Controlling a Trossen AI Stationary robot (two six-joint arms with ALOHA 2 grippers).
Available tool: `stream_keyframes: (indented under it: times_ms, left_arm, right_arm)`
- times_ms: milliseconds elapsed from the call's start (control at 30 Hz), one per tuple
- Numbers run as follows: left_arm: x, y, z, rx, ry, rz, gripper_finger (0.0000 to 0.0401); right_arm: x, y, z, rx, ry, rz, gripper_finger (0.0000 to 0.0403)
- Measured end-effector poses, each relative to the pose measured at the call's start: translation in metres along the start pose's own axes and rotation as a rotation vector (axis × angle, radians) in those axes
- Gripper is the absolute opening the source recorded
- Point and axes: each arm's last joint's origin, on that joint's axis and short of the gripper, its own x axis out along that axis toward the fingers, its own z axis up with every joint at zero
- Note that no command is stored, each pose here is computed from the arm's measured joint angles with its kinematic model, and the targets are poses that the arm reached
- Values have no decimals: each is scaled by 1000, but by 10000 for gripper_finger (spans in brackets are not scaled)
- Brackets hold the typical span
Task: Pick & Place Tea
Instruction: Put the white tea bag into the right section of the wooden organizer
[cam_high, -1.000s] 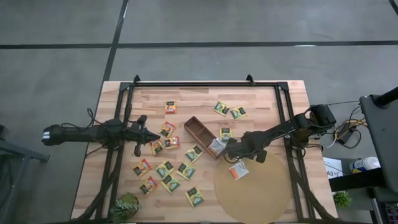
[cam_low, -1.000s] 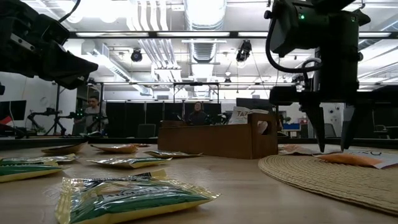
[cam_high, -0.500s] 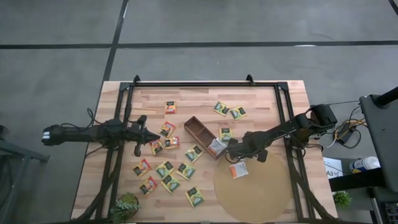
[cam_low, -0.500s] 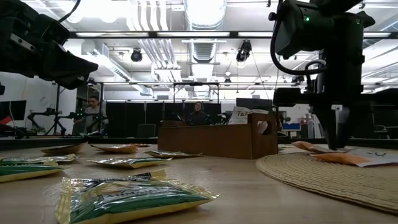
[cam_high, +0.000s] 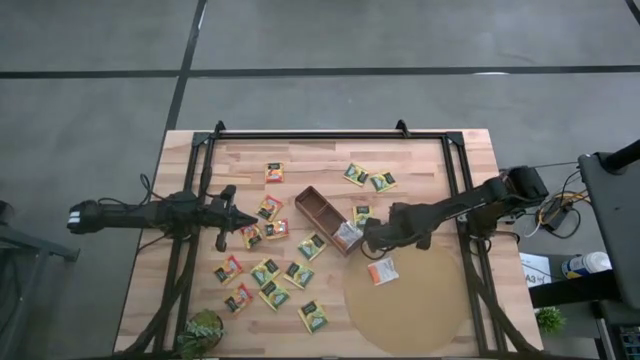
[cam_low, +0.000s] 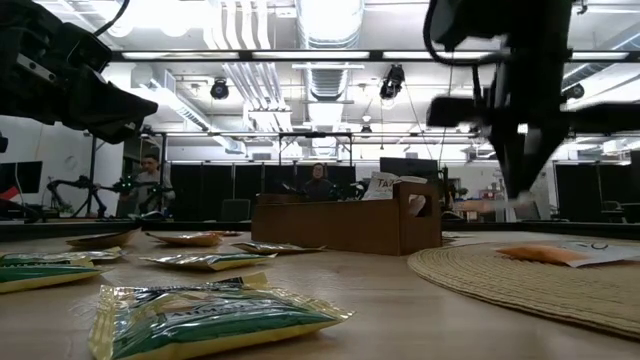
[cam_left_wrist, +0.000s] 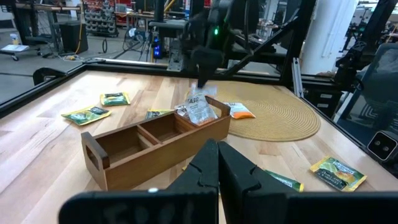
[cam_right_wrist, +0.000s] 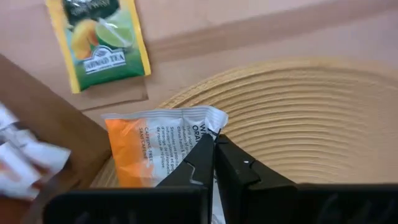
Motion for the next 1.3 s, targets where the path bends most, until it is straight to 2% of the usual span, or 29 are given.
stream_keyframes:
  times_ms: [167, 333, 500, 1000, 1300]
  left_arm:
    - [0, 0, 0, 0, 0, 0, 0]
    - [0, 0, 0, 0, 0, 0, 0]
    - [0, 0, 0, 0, 0, 0, 0]
    - [0, 0, 0, 0, 0, -1, 0]
    - [0, 0, 0, 0, 1, 0, 0]
  right_arm:
    - [-32, 7, 5, -167, -52, -30, 8]
    - [-63, 27, 4, -477, -118, 60, 8]
    - [-81, 51, 2, -671, -144, 120, 8]
    - [-82, 112, 5, -976, -163, 36, 8]
    - [-57, 133, -5, -1074, -130, -144, 8]
